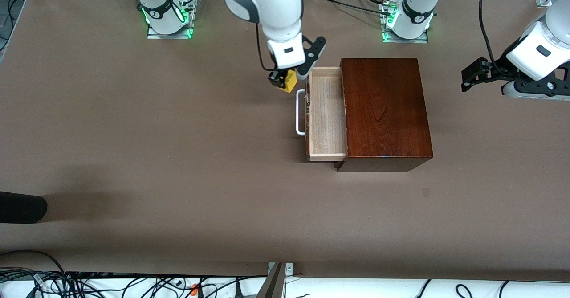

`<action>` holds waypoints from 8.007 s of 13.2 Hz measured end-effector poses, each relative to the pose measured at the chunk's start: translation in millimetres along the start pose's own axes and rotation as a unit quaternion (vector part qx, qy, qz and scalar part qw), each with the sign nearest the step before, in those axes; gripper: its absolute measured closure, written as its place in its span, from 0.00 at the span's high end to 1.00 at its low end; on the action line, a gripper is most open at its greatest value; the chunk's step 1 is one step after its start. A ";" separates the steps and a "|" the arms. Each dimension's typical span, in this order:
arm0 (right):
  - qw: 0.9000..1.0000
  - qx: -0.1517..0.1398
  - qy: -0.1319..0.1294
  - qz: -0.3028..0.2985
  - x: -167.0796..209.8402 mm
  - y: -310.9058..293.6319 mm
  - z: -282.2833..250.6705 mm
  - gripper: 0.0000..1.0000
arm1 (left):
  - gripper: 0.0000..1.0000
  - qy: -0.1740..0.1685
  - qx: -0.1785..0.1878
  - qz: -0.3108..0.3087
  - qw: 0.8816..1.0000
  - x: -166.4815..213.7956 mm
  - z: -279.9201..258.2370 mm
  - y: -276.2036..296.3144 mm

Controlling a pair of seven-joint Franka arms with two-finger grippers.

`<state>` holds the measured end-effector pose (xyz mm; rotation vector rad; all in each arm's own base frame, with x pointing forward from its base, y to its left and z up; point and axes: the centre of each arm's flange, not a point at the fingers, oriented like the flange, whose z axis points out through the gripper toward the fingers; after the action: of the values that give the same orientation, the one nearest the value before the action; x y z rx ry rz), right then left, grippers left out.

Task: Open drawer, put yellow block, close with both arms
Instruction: 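Carry the yellow cube with the right gripper over the open drawer, then lower the cube into the drawer and open the right gripper, then raise the right gripper away while the left gripper reaches the drawer, then push the drawer front with the left gripper into the box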

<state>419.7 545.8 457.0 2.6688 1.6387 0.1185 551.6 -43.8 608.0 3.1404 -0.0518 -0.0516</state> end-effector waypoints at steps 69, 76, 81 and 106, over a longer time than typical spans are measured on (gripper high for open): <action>0.932 0.076 0.020 0.354 -305.1 369.3 -209.7 1.00 | 1.00 0.038 -0.085 0.660 0.746 -34.9 223.4 435.9; 0.906 0.056 -0.032 0.417 -335.8 361.1 -153.7 1.00 | 1.00 -0.018 -0.037 0.704 0.709 -45.8 318.4 463.8; 0.882 0.043 -0.039 0.468 -336.9 365.0 -133.3 1.00 | 1.00 -0.050 -0.019 0.727 0.684 -41.3 320.8 451.8; 0.873 0.032 -0.023 0.485 -348.7 376.6 -149.7 1.00 | 1.00 -0.130 -0.017 0.699 0.703 4.1 327.5 367.8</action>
<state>587.7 59.6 602.5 3.1985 0.1425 -0.0034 532.8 -411.5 280.9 2.1285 -2.1954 -0.4362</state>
